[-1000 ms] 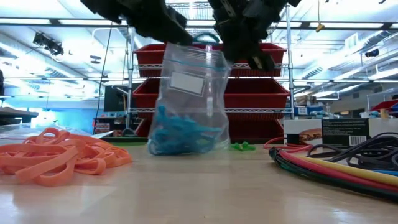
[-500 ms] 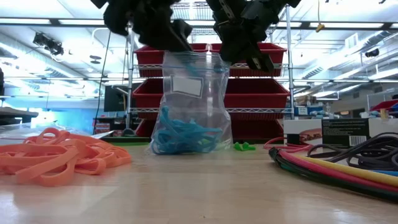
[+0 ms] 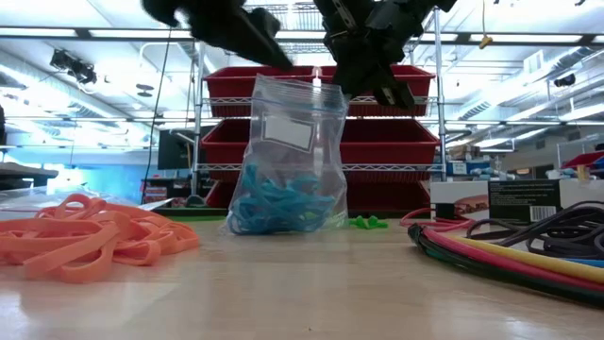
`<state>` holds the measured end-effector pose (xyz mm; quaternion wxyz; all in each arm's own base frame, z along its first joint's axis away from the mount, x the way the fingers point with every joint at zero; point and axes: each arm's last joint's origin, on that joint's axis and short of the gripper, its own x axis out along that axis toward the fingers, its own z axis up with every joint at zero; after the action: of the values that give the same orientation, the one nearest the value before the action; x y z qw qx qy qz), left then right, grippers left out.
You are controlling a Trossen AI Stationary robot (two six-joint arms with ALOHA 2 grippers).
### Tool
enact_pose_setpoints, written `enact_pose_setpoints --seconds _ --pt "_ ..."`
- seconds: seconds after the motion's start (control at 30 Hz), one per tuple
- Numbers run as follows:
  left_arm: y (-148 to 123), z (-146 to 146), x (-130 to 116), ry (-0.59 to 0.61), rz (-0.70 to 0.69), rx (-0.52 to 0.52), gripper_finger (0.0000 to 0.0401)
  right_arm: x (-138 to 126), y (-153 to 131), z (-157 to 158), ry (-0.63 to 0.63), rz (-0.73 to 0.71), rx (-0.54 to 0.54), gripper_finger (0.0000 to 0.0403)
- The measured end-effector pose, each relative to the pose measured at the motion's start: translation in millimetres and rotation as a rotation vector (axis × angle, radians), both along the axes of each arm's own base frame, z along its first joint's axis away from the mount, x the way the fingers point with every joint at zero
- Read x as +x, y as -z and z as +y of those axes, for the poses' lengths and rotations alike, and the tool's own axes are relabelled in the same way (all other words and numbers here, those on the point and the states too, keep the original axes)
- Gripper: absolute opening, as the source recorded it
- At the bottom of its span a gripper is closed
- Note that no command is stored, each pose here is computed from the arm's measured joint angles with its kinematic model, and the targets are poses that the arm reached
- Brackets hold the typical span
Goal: Sort rubber bands
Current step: Close the transparent zip bag
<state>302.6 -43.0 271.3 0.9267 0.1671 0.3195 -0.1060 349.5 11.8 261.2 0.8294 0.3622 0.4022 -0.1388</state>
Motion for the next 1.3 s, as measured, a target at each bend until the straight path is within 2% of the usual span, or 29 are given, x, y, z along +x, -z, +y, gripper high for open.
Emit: enact_pose_setpoints --seconds 0.23,0.37,0.5,0.83,1.07,1.17,1.3 --pt "7 -16 -16 -0.017 0.133 -0.039 0.0198 0 0 0 0.000 -0.001 0.000 0.0000" --pt "21 -24 -24 -0.079 0.173 0.049 0.0191 0 0 0 0.000 -0.001 0.001 0.0000" --pt "35 -29 -29 -0.141 0.141 0.142 0.0188 0 0 0 0.000 -0.001 0.001 0.0000" --pt "71 -37 -40 -0.253 -0.163 0.186 0.0188 0 0 0 -0.009 -0.001 0.013 0.0000" --pt "95 -31 -69 -0.277 -0.497 0.009 0.0188 0 0 1 -0.015 -0.001 0.019 0.0000" --pt "107 -26 -83 -0.284 -0.559 -0.041 0.0188 0 0 1 -0.009 -0.002 0.013 0.0000" --pt "115 -23 -92 -0.299 -0.564 -0.059 0.0188 1 -1 -2 0.007 -0.017 0.009 0.0000"
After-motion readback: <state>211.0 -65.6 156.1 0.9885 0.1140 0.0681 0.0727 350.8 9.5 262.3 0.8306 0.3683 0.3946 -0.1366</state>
